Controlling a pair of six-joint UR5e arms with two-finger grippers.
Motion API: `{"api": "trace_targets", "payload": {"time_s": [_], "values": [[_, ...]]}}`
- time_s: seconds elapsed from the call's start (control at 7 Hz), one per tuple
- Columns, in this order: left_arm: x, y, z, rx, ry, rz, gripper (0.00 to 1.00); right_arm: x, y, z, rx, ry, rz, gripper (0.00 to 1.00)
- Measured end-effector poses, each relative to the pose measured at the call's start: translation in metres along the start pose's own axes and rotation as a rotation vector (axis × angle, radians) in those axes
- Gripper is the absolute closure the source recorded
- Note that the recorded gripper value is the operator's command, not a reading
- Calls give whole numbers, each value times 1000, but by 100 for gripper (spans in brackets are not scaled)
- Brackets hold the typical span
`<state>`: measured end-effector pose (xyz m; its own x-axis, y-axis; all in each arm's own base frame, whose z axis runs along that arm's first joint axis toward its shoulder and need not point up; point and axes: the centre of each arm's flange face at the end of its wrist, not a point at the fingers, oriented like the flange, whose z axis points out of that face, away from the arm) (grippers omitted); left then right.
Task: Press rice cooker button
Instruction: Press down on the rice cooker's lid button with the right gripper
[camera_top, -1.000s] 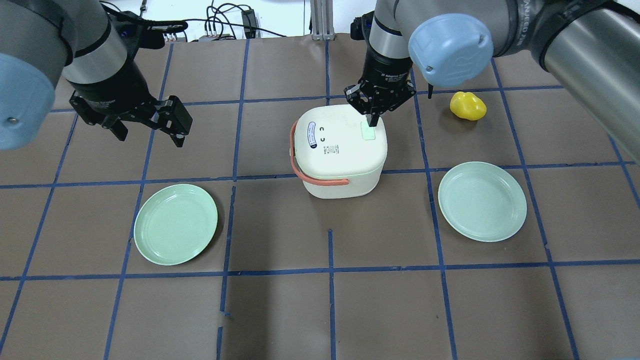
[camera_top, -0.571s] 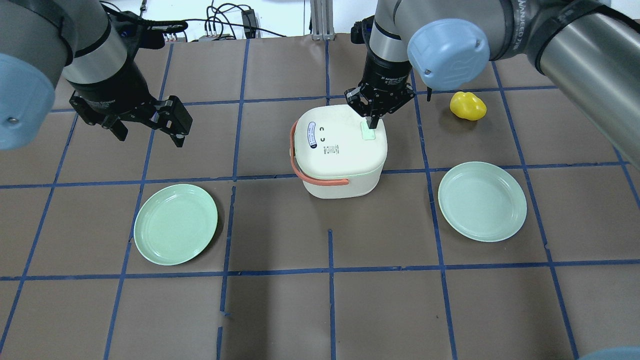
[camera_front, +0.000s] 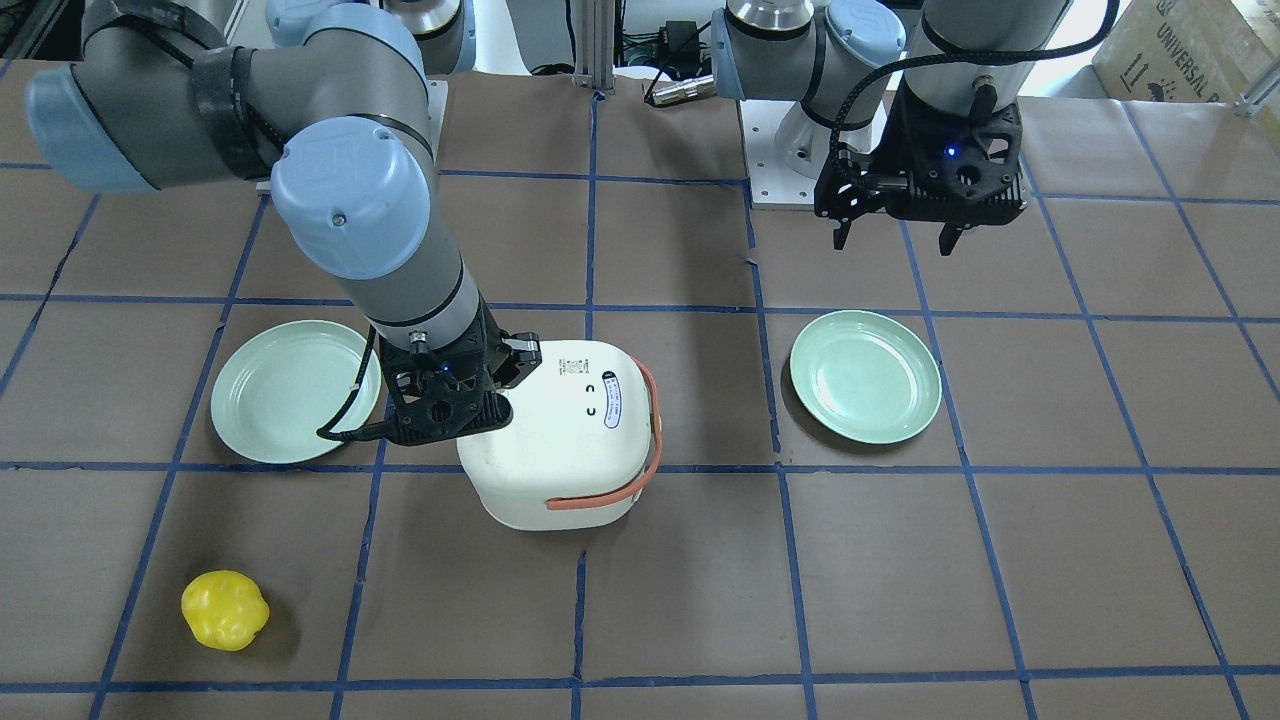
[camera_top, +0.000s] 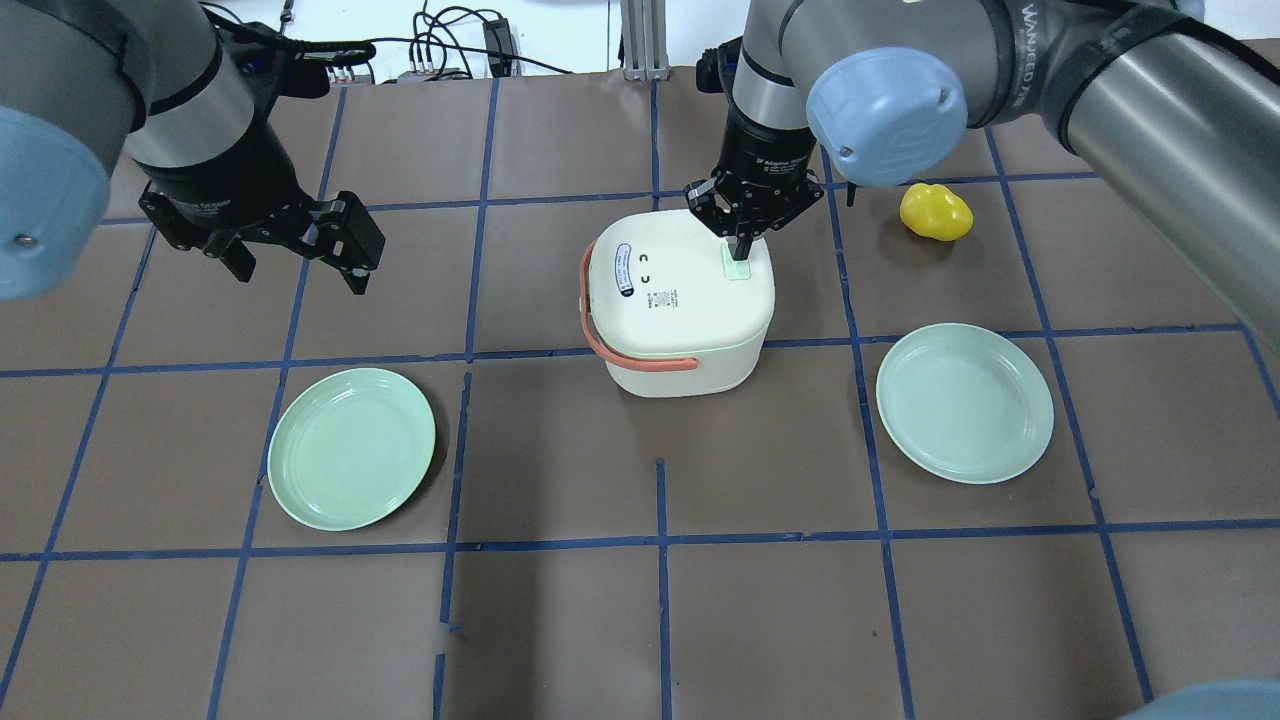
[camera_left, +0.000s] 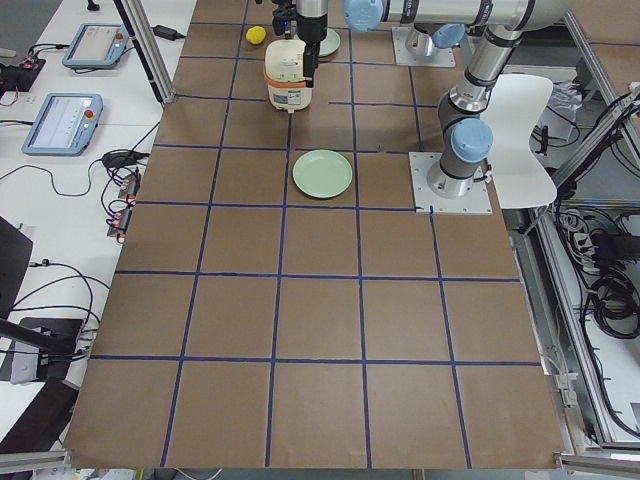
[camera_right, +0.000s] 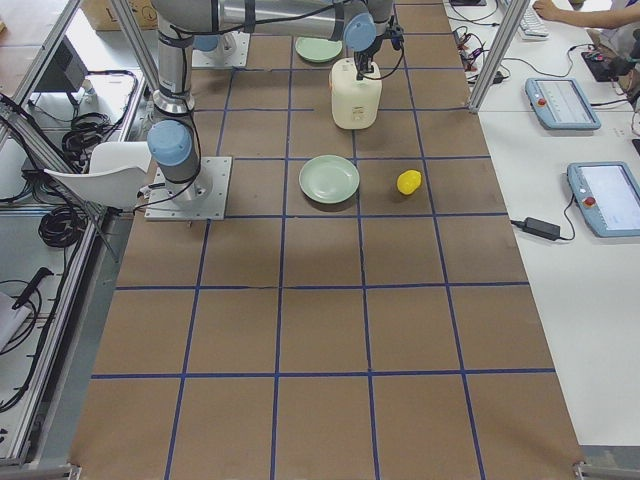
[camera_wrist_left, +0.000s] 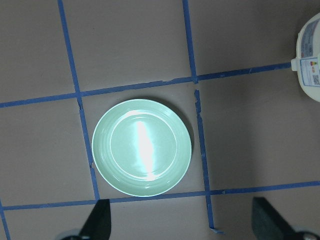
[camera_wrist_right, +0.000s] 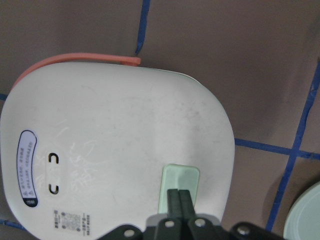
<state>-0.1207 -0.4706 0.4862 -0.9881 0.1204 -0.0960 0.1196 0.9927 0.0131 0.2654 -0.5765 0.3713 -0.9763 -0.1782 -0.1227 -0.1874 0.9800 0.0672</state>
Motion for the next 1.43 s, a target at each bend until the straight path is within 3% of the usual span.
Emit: {"api": "trace_targets", "payload": {"time_s": [1.43], "values": [[0,0,0,0,0,0,0,4,-5,16,11,5,-6,95]]}}
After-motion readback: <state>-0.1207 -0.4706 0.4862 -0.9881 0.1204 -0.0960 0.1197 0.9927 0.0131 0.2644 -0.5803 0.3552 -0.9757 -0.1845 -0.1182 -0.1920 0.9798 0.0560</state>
